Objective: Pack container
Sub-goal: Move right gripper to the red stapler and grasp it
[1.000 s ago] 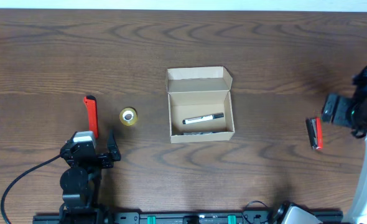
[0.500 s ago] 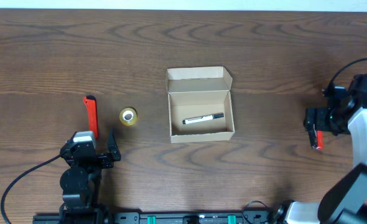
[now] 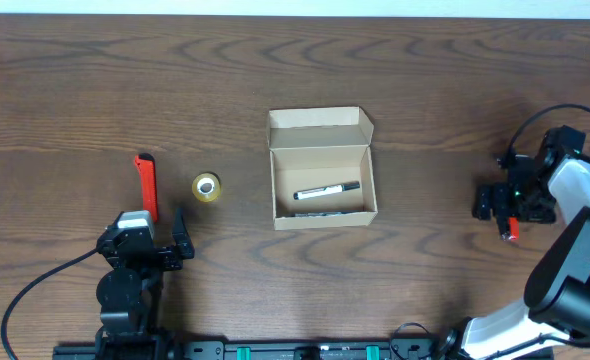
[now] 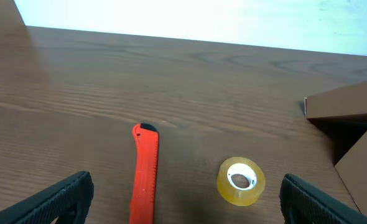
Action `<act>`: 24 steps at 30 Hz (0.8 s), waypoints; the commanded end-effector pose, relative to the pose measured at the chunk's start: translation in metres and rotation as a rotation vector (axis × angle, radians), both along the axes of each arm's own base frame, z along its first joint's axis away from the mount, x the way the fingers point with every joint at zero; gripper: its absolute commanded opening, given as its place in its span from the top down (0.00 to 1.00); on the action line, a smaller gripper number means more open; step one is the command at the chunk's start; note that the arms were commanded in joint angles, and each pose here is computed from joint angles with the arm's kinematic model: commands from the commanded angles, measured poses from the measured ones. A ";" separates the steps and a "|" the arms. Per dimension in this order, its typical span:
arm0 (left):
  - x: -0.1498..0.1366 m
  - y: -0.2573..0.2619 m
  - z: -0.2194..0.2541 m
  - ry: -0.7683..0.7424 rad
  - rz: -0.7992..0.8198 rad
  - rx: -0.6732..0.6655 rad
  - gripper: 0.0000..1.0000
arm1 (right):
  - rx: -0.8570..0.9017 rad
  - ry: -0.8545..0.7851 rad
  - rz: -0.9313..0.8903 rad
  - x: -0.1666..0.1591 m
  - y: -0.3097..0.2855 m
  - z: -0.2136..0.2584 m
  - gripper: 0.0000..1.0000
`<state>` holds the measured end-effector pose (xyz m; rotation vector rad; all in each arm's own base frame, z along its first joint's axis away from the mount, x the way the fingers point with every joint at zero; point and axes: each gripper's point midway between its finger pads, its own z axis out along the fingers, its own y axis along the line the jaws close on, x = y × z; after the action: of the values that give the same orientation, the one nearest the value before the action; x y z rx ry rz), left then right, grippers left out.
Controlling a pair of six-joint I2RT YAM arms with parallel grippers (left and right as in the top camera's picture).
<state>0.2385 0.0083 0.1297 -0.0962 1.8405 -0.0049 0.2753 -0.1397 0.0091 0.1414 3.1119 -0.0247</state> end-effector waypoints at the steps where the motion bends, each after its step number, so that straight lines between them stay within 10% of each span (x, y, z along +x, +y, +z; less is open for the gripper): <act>1: -0.002 0.001 -0.012 0.037 0.009 -0.003 0.05 | 0.016 0.034 0.010 -0.005 0.001 -0.011 0.06; 8: -0.002 0.001 -0.012 0.036 0.009 -0.003 0.05 | 0.033 0.066 0.009 -0.009 0.003 -0.022 0.20; 15: -0.002 0.001 -0.012 0.034 0.009 -0.003 0.05 | 0.032 0.064 0.006 -0.009 0.002 -0.022 0.83; 24: -0.002 0.001 -0.011 0.033 0.009 -0.003 0.05 | 0.034 0.052 0.007 -0.006 0.002 -0.022 0.99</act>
<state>0.2385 0.0083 0.1299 -0.0961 1.8398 -0.0050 0.2730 -0.1410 -0.0037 0.1268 3.1502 -0.0187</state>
